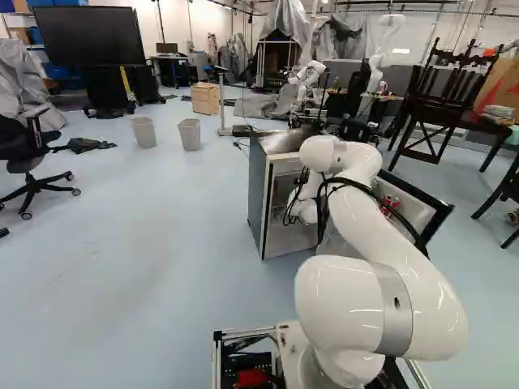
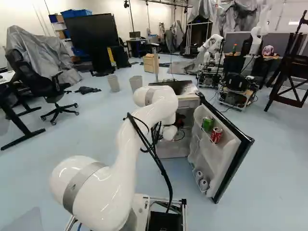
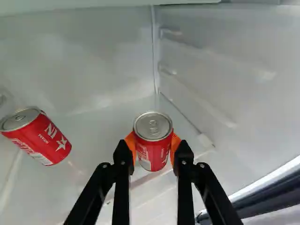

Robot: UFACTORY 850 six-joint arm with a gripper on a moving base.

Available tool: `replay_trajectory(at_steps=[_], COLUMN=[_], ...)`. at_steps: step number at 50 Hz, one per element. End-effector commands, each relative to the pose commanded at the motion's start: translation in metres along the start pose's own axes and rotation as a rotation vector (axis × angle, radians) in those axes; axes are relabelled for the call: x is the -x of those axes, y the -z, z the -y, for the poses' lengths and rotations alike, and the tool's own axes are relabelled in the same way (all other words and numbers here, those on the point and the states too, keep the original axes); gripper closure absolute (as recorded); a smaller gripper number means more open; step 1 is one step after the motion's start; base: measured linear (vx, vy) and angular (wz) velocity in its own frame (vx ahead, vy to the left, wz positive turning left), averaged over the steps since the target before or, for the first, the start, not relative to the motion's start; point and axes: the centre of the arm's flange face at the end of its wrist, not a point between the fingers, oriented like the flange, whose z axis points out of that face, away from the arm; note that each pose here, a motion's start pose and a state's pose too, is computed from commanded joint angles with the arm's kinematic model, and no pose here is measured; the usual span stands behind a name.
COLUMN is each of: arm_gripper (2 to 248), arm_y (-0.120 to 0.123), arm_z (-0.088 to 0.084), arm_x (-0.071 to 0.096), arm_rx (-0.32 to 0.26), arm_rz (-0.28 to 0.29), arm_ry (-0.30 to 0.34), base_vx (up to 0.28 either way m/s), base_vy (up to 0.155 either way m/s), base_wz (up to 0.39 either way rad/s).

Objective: Grab a drink from the fridge

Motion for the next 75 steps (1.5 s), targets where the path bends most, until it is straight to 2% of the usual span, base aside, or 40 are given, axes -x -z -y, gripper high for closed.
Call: replay_trajectory(at_steps=[64, 75], arm_gripper=[156, 156], arm_y=[0.116, 0.135], arm_z=[0.003, 0.005], arm_x=[-0.074, -0.077], arm_rx=[-0.003, -0.005], arm_rz=[0.071, 0.088], arm_ry=[-0.001, 0.000], base_vx=[0.000, 0.000], base_vy=[0.000, 0.000], base_wz=[0.000, 0.000])
